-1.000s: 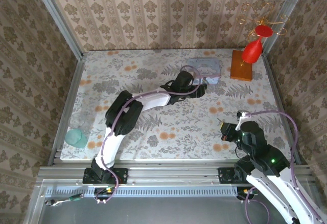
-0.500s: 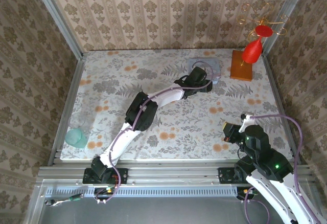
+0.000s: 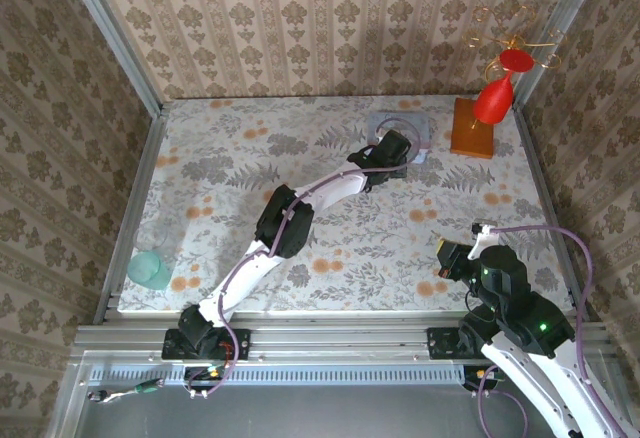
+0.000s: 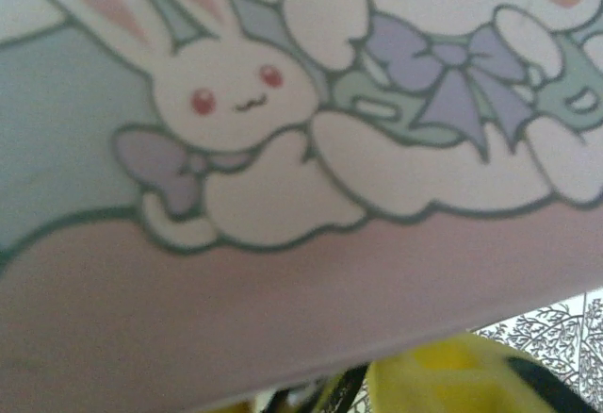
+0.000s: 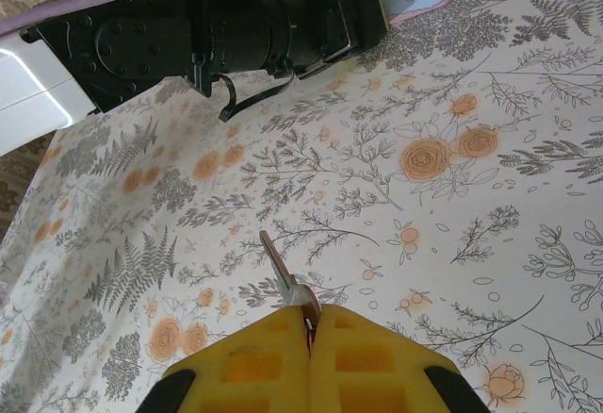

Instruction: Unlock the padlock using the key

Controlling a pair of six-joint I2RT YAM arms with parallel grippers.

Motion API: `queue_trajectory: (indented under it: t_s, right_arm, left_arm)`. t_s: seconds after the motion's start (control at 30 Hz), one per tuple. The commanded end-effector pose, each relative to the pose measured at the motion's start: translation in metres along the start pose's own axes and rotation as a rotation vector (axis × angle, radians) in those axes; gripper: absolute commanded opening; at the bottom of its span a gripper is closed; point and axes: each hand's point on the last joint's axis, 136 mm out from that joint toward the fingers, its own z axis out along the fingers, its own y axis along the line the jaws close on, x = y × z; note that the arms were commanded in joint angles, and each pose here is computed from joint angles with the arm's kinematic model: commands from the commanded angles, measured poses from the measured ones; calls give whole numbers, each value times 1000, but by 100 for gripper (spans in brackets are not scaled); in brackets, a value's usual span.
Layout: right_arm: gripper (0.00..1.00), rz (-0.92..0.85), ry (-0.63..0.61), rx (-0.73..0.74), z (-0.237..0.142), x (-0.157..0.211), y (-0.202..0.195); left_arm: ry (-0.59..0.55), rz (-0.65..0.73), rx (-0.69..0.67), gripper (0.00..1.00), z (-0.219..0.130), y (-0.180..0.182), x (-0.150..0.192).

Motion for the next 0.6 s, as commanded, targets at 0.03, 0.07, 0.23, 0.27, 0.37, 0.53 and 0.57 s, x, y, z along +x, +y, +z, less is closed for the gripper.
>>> queue_trajectory:
  t_s: [0.03,0.07,0.23,0.27,0.37,0.53,0.57]
  right_arm:
    - [0,3,11,-6,3,4,0]
    - [0,7,18,-6,4,5,0]
    - [0,53,84,-10,13,17,2]
    - [0,65,97,-21,15,20,4]
    - [0,110,150,-50,25,30,11]
    - [0,177,238,-87,47,51,20]
    - [0,185,249,-93,51,55,21]
  left_arm:
    - [59,0,-75,26,2,24,20]
    - [57,2,-87,24,-2,27,19]
    - [45,-9,-95,14,-27,41,13]
    - [45,-13,-91,12,-31,46,15]
    - [35,-23,-75,9,-53,57,19]
    - [55,-40,-61,7,-98,83,42]
    - [62,-40,-61,7,-107,88,48]
